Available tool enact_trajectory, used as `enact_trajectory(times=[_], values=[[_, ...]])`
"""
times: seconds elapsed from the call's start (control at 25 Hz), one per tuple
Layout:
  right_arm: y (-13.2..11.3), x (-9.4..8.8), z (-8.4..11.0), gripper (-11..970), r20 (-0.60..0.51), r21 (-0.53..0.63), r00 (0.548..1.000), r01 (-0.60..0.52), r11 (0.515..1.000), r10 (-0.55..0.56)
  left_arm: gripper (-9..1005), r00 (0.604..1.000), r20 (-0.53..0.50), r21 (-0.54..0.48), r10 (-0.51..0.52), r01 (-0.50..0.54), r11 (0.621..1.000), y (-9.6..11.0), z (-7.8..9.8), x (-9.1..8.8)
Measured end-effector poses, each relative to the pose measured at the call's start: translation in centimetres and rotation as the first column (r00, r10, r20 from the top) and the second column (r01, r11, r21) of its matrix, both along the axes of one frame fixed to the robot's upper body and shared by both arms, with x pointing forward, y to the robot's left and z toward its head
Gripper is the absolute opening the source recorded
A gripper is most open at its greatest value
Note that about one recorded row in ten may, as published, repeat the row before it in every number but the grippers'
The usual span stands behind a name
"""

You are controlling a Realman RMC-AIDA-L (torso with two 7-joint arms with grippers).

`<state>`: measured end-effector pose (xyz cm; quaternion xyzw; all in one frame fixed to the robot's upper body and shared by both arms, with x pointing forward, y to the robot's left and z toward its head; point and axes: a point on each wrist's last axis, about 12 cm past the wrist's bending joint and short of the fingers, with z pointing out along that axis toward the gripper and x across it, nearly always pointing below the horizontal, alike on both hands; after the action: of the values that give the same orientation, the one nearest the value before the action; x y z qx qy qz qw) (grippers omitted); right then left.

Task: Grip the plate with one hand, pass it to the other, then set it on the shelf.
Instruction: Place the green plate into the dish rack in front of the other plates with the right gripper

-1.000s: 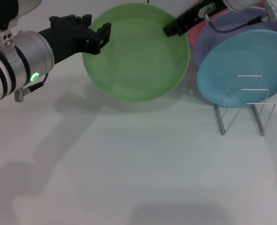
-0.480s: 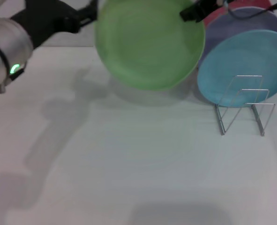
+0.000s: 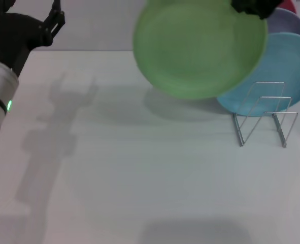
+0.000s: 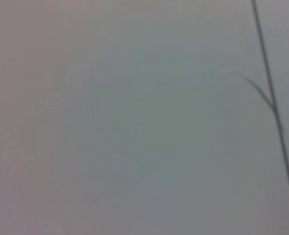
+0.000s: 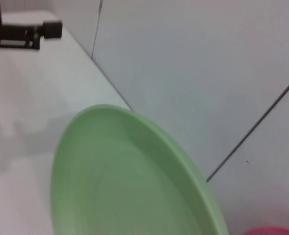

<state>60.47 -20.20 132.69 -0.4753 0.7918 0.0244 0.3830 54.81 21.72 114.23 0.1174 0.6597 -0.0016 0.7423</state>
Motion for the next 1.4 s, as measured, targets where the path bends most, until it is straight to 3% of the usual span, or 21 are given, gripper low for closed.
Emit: enact_trajectory(times=[0.16,0.24,0.56,0.96,1.4], values=[[-1.4,-0.9,-0.2,78,-0.016,-0.061,1.000,-0.009,0.998,0.008,865,0.995,0.083,-0.026,0.059,-0.057,0.998,0.7,-2.8,-0.8],[-1.8,-1.0,-0.3,78,-0.017,-0.069,1.000,-0.013,0.998,0.012,865,0.993,0.098,-0.043,0.068,-0.064,0.997,1.0,-3.2,-0.9],[-3.9,-2.3,-0.3,77,0.029,-0.139,0.998,-0.047,0.989,0.052,864,0.994,0.080,-0.173,0.079,-0.065,0.983,2.7,-6.3,-1.7],[-5.1,-2.9,-0.6,77,0.039,-0.227,0.999,-0.029,0.974,0.038,864,0.997,0.047,-0.180,0.058,-0.049,0.982,2.6,-7.5,-2.1],[-5.9,-2.9,-0.6,78,0.094,-0.244,0.996,0.014,0.970,0.009,864,1.000,0.024,-0.151,0.015,-0.011,0.989,1.9,-8.1,-1.7]])
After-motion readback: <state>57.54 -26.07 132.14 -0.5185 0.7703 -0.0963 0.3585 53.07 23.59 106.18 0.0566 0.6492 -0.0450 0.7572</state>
